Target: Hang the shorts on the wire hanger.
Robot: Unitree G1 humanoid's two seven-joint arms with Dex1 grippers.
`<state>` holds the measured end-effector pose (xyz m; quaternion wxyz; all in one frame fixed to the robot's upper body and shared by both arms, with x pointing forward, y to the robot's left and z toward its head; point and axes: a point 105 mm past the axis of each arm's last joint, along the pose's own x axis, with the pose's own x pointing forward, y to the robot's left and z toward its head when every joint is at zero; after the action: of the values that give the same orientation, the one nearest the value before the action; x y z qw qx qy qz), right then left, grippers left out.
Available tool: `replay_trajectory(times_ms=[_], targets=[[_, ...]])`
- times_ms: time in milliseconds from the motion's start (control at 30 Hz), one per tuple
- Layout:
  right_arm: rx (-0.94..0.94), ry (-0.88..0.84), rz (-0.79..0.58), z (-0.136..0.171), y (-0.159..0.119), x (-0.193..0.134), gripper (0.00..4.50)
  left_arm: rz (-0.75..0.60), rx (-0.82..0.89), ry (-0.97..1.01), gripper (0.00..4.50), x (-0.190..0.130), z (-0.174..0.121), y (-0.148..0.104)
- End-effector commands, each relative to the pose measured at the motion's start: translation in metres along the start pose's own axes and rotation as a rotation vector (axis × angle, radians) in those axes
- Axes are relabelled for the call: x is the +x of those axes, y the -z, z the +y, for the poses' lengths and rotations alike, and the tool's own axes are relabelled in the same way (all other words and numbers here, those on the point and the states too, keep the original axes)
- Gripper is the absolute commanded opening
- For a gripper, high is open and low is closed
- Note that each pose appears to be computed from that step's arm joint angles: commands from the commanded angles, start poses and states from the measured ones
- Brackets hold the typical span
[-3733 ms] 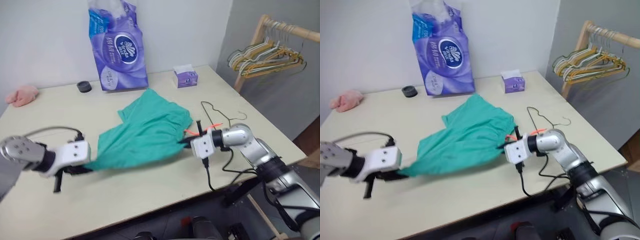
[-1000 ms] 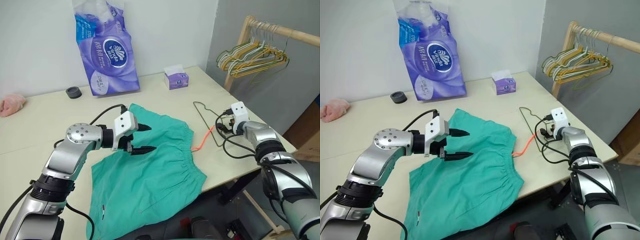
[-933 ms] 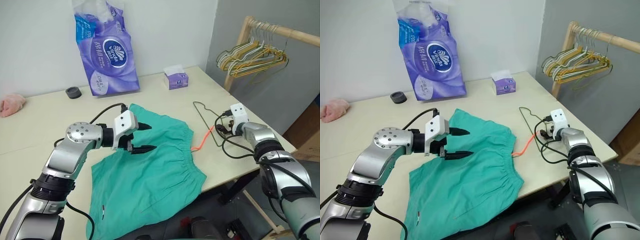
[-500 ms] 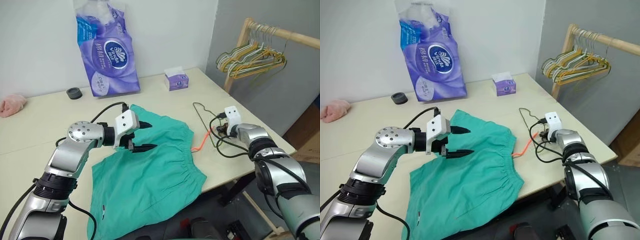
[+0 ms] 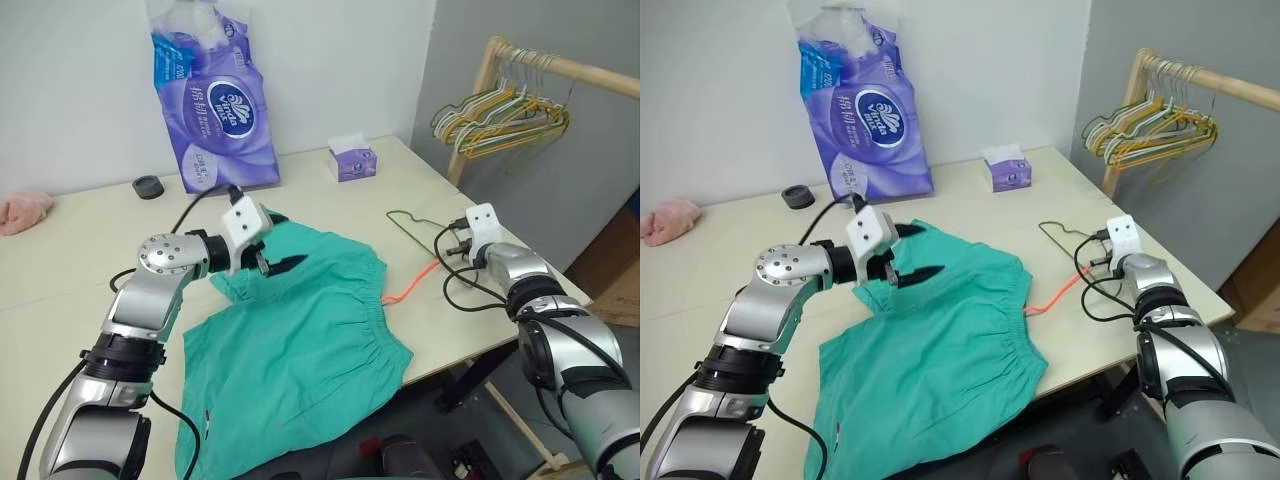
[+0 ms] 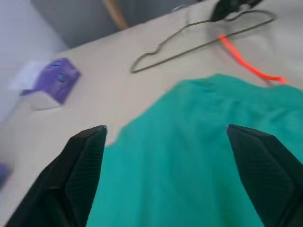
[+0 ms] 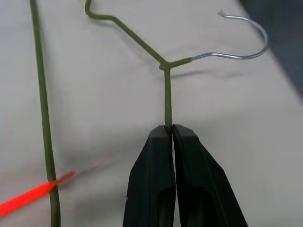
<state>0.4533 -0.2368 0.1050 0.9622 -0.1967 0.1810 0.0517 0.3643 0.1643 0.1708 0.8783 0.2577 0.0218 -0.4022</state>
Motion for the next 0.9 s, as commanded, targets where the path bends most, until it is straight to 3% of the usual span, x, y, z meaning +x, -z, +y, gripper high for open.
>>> replay_trajectory(times_ms=[33,167,333,500,633,900], targets=[[-0.211,-0.012,-0.267,-0.003,-0.069,-0.017,0.00,-0.041,-0.001,-0.082,4.48,-0.011,0.024,-0.014],[-0.336,-0.116,-0.374,0.023,-0.084,-0.039,0.00,-0.070,-0.088,-0.109,4.48,-0.016,0.036,-0.018],[-0.627,-0.288,-0.571,0.079,-0.093,-0.079,0.00,-0.076,-0.211,-0.012,4.48,-0.033,0.034,-0.018],[-0.853,-0.363,-0.791,0.119,-0.110,-0.113,0.00,0.040,-0.303,0.175,4.48,-0.051,0.014,-0.002],[-0.940,-0.370,-0.927,0.132,-0.125,-0.129,0.00,0.073,-0.300,0.216,4.48,-0.050,0.007,0.001],[-0.975,-0.414,-1.056,0.146,-0.134,-0.147,0.00,0.132,-0.323,0.318,4.48,-0.047,-0.017,0.016]])
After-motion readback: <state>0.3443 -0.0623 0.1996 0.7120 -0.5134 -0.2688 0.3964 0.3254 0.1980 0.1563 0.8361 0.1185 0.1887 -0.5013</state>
